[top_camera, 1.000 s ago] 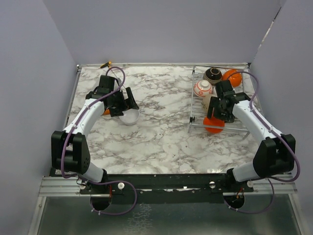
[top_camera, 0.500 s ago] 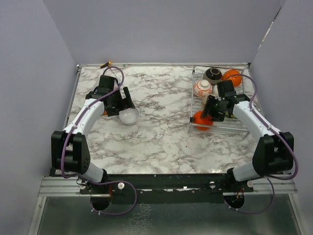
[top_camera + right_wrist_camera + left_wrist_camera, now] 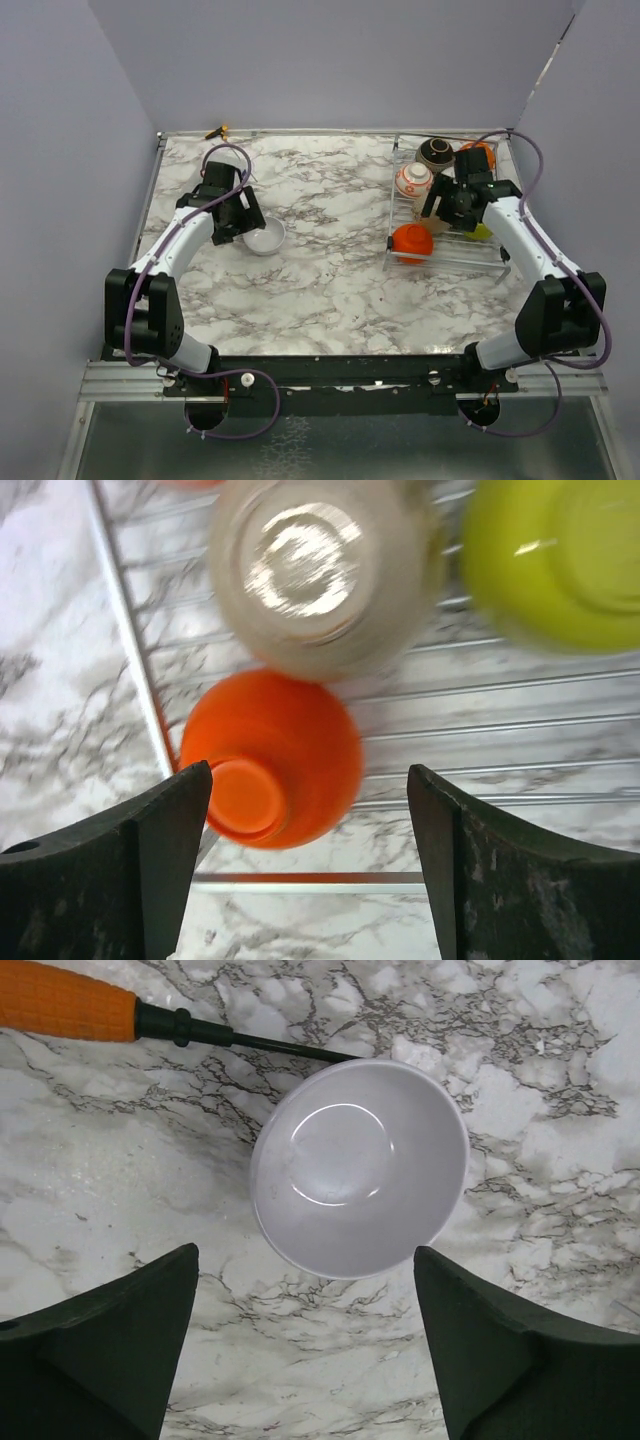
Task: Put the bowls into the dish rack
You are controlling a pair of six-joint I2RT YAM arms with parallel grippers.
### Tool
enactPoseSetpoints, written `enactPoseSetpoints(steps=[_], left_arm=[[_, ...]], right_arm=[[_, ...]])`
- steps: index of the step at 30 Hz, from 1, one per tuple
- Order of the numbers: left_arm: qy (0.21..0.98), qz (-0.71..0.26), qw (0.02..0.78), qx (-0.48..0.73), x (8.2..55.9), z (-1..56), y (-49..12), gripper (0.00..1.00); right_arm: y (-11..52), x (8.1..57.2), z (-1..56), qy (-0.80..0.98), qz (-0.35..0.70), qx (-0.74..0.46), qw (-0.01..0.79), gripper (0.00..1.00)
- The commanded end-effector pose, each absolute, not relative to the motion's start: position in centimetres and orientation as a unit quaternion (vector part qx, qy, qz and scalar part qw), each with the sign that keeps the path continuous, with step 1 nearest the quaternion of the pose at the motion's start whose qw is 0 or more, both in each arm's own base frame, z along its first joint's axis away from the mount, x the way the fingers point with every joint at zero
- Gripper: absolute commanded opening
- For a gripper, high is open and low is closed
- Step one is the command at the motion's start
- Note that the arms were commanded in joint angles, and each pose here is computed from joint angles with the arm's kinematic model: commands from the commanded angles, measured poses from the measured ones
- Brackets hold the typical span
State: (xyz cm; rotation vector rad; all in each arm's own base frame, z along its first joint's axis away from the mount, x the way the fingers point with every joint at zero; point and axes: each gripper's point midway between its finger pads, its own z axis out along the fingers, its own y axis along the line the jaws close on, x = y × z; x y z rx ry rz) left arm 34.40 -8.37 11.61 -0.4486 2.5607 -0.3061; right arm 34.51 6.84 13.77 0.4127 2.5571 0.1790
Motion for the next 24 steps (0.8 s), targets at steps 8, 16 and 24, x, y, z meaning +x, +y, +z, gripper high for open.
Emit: enactPoseSetpoints(steps=[8, 16, 24], left_arm=[[0.957, -0.069, 0.222, -0.172, 32.3, 7.1, -7.0, 0.83], [0.964, -0.087, 0.187, -0.168, 32.0, 4.4, -8.0, 0.75], [0.966, -0.089, 0.176, -0.168, 32.0, 3.1, -8.2, 0.52]], right_arm=[[-9.8, 31.0, 15.2, 0.876, -0.143, 0.345, 0.305, 0.84], [-10.7, 29.3, 10.1, 0.892, -0.099, 0.373, 0.236, 0.81], [-7.7, 30.7, 8.7, 0.908, 0.0, 0.36, 0.214, 0.74]])
